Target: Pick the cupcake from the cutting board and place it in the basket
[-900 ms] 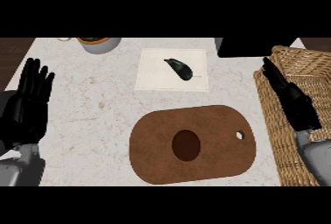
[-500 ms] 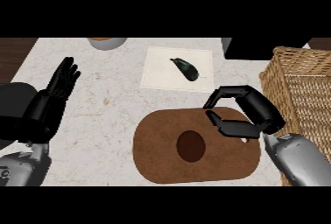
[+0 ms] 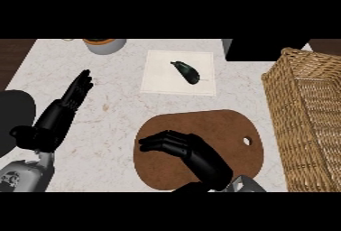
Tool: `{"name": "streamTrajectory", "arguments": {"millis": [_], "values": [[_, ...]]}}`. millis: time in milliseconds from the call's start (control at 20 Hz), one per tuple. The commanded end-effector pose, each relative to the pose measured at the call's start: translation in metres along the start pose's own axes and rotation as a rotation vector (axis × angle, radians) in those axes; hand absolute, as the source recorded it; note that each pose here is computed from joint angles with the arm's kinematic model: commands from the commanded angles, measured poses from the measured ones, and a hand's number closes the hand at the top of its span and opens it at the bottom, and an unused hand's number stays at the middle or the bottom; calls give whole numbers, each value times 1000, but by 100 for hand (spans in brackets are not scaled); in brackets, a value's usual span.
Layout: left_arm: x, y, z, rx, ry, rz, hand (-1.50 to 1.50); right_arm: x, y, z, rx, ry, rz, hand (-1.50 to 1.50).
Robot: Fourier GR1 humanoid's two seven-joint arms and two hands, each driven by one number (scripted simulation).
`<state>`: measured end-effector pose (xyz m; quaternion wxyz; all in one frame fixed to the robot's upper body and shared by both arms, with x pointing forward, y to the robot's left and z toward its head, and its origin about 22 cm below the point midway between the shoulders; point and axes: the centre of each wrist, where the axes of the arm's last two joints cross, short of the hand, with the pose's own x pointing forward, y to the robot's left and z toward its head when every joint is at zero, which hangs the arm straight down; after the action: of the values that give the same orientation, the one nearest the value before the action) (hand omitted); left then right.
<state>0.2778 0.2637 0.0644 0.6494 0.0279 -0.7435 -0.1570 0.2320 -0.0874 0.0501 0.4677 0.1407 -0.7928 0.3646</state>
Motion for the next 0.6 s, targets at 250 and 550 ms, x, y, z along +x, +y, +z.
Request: {"name": "streamTrajectory", "arguments": {"millis": [250,550], "values": [[-6,7,-1,9,10,-17,0,63,-60,-11,-138,153,559,-150],[-12,3,6,-10,23,2,0,96,-89,-13,220,424,782,-150]]}}
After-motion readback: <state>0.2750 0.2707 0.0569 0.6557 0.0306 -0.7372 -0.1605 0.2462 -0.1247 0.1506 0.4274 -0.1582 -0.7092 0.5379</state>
